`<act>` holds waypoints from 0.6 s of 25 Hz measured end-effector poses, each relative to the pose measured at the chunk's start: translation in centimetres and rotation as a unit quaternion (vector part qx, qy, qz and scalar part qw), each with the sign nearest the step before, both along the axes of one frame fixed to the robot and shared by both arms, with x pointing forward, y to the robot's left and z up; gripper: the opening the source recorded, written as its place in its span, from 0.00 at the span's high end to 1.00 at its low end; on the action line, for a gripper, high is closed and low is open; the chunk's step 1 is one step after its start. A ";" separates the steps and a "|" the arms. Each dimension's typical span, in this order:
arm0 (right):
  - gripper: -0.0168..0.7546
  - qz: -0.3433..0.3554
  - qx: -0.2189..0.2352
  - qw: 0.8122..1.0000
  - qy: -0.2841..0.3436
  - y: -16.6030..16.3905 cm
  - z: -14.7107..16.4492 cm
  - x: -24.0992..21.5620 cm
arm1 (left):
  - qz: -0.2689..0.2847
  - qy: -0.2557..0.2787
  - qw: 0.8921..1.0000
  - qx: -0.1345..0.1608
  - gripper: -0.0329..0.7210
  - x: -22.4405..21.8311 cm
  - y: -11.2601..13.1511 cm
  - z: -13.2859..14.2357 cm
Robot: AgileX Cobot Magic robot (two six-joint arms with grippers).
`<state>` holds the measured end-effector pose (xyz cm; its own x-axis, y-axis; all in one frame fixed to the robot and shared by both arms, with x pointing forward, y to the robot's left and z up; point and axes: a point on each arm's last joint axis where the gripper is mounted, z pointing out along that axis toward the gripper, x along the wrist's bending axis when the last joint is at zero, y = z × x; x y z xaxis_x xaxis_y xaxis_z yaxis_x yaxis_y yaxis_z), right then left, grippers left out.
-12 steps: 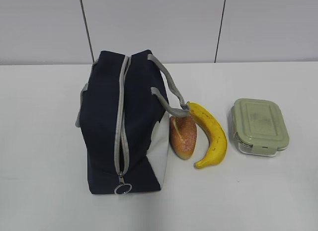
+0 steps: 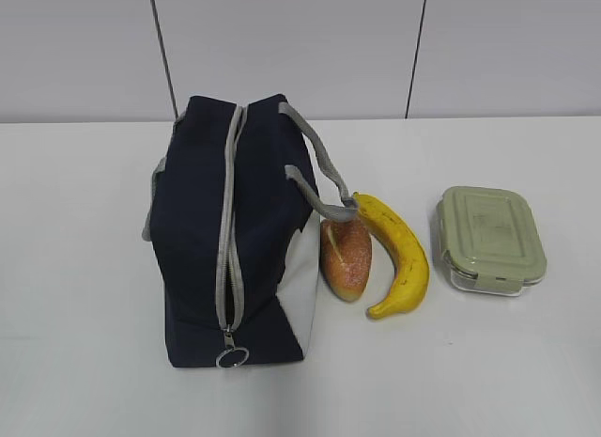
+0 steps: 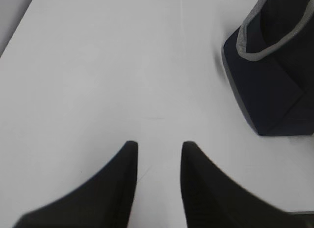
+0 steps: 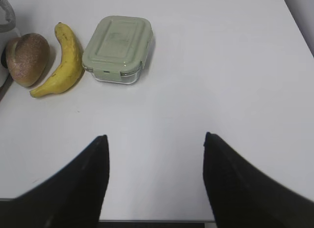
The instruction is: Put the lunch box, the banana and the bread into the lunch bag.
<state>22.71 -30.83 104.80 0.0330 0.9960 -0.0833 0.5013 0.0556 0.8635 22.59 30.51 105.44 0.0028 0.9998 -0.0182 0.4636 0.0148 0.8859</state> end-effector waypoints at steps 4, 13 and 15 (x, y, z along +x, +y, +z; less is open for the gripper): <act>0.39 0.000 0.000 1.000 0.000 0.0 0.0 0.0 | 0.000 0.000 1.000 0.000 0.64 0.0 0.0 0.0; 0.39 0.000 0.000 1.000 0.000 0.0 0.0 0.0 | -0.007 0.083 0.996 -0.007 0.64 3.5 -0.4 2.2; 0.39 0.000 0.000 1.000 0.000 0.0 0.0 0.0 | -0.008 0.106 0.994 -0.008 0.64 4.9 -0.5 3.2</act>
<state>22.71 -30.83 104.80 0.0330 0.9960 -0.0833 0.5013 0.0556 0.8635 27.53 30.01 108.63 0.0126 0.9993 -0.0359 0.6406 0.0195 0.7676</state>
